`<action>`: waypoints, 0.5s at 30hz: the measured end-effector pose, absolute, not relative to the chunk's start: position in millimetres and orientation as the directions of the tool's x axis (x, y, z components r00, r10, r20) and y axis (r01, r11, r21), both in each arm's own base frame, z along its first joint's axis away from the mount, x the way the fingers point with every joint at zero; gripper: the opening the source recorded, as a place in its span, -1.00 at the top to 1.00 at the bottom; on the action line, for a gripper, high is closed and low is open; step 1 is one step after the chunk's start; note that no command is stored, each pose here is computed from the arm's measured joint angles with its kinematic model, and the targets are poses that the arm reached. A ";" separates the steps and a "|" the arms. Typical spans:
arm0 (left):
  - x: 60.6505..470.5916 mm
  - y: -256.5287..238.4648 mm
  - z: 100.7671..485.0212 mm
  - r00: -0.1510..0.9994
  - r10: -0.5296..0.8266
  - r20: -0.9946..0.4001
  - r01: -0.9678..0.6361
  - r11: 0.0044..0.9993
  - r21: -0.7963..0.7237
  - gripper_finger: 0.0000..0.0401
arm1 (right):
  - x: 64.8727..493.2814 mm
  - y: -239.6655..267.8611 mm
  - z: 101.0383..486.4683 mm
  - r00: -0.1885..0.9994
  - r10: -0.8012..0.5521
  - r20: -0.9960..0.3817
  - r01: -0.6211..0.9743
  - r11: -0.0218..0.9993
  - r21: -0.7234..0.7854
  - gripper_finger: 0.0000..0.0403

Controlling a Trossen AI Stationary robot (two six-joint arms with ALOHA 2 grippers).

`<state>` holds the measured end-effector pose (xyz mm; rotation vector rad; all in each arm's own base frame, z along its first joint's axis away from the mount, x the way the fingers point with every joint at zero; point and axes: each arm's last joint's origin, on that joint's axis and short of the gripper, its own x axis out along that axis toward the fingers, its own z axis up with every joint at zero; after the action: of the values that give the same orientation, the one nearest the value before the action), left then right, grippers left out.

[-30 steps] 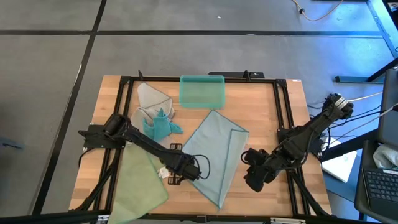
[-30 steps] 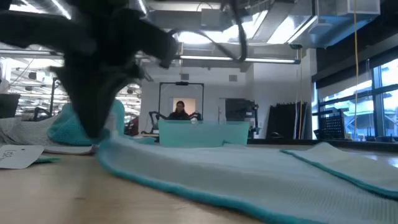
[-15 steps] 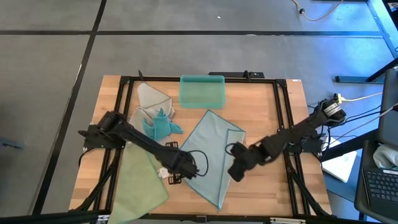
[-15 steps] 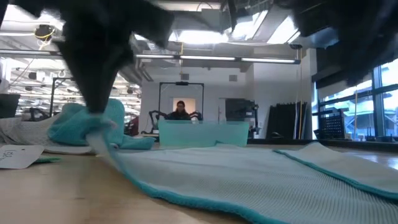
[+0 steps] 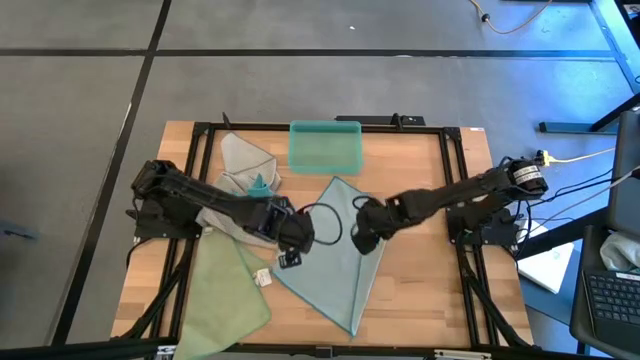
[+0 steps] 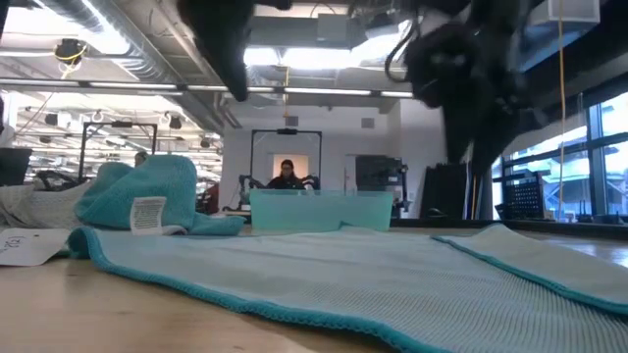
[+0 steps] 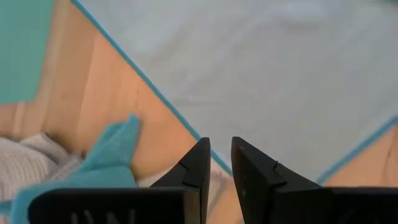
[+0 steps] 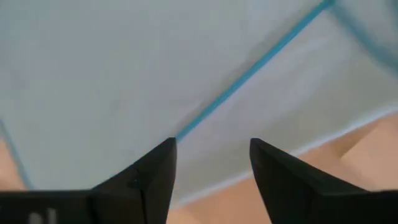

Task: Fold microfiber towels
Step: Fold the light blue towel

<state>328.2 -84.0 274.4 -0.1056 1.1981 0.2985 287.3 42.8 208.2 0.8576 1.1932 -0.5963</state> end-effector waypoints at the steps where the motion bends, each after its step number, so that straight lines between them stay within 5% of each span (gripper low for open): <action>1: 329.8 -80.7 274.5 0.332 0.158 -0.930 -0.285 0.957 0.060 0.72 | 288.6 34.6 207.4 0.280 0.028 -0.960 0.802 0.544 0.249 -0.11; 10: 316.6 -52.3 306.7 0.418 0.130 -0.899 -0.268 0.963 0.015 0.72 | 287.4 -36.6 204.6 0.254 -0.010 -0.967 0.890 0.394 0.229 -0.48; 15: 297.6 -29.5 336.9 0.504 0.166 -0.848 -0.300 0.954 0.009 0.72 | 290.1 -43.9 193.9 0.219 0.020 -0.976 0.840 0.506 0.199 -0.44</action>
<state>297.6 -29.5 336.9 -0.1465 1.0051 0.2828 290.1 -43.9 193.9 0.8853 1.2288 -0.6840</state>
